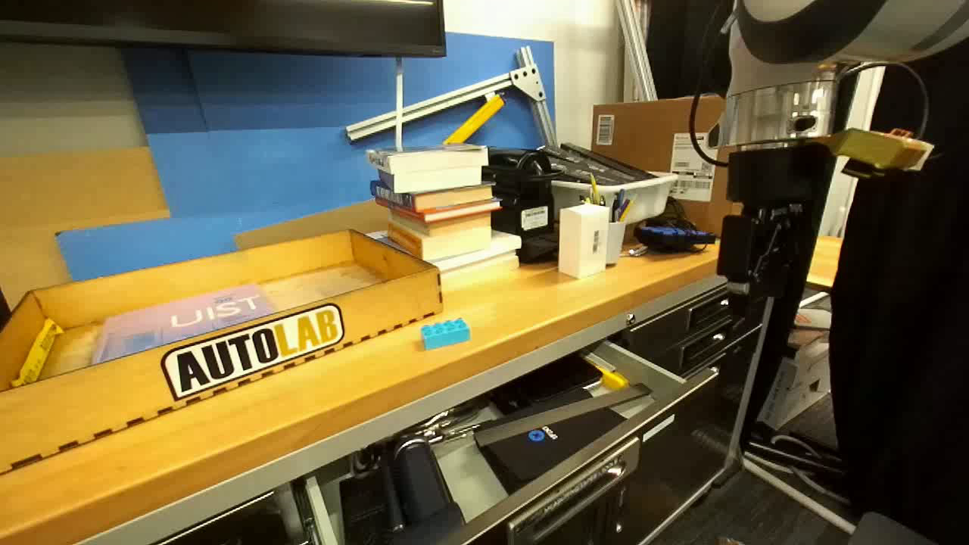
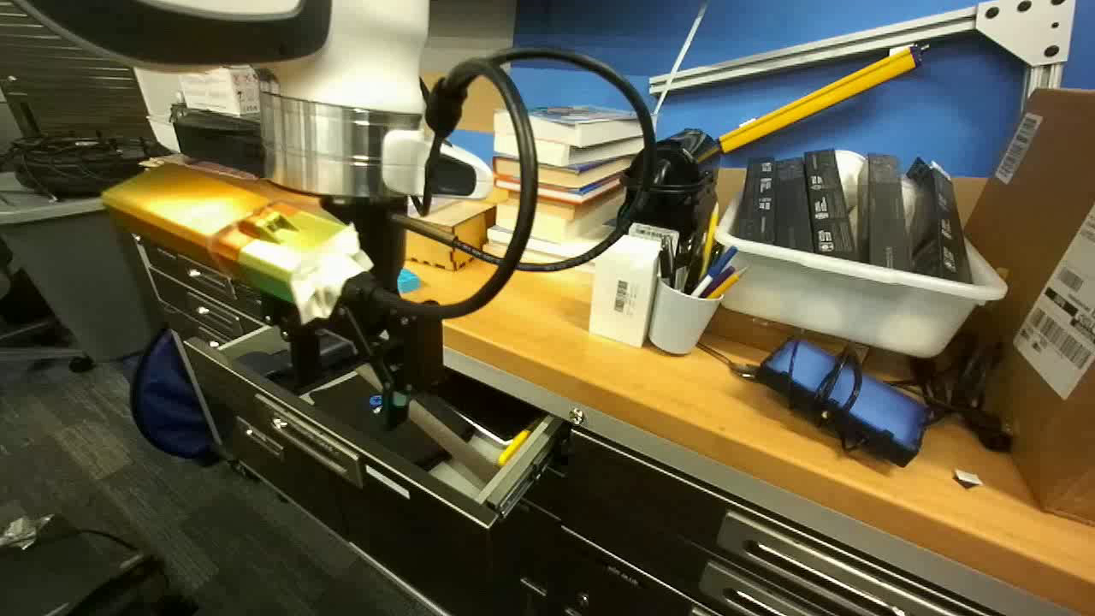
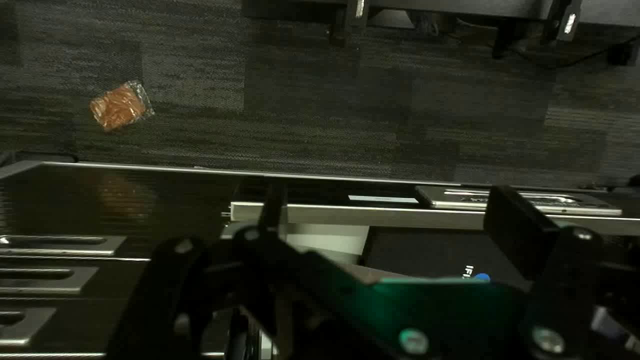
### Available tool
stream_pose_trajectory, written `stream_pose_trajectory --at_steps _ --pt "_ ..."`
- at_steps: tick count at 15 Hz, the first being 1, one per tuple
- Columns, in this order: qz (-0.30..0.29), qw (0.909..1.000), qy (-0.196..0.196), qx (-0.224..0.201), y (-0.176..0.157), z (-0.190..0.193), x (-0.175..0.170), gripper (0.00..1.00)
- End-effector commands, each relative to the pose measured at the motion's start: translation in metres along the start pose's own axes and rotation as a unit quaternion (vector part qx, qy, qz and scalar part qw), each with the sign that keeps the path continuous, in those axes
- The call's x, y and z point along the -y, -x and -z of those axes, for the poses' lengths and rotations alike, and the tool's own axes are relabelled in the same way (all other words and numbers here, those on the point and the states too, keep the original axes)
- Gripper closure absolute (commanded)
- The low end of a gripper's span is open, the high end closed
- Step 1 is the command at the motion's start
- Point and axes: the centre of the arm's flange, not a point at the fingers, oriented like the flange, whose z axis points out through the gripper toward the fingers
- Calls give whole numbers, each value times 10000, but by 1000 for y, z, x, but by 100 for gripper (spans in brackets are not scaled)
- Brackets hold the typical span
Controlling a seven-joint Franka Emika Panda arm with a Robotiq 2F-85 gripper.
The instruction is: Put the blue lego brick in the open drawer then close the drawer
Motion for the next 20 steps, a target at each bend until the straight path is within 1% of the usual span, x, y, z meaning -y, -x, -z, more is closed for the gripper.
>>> stream_pose_trajectory --at_steps 1,6,7,10,13,14,16,20 --pt "-1 10000 3 -8 0 1 0 0" --pt "-2 10000 6 -18 0 2 0 0" --pt "-54 9999 56 -94 -10 5 2 0" --pt "54 9994 149 -324 -61 16 17 0" --pt "282 9984 204 -440 -103 25 45 0" --pt "456 9977 219 -455 -118 27 58 0" --pt "711 9962 290 -419 -149 23 79 0" --pt "922 9939 420 -427 -202 11 114 0"
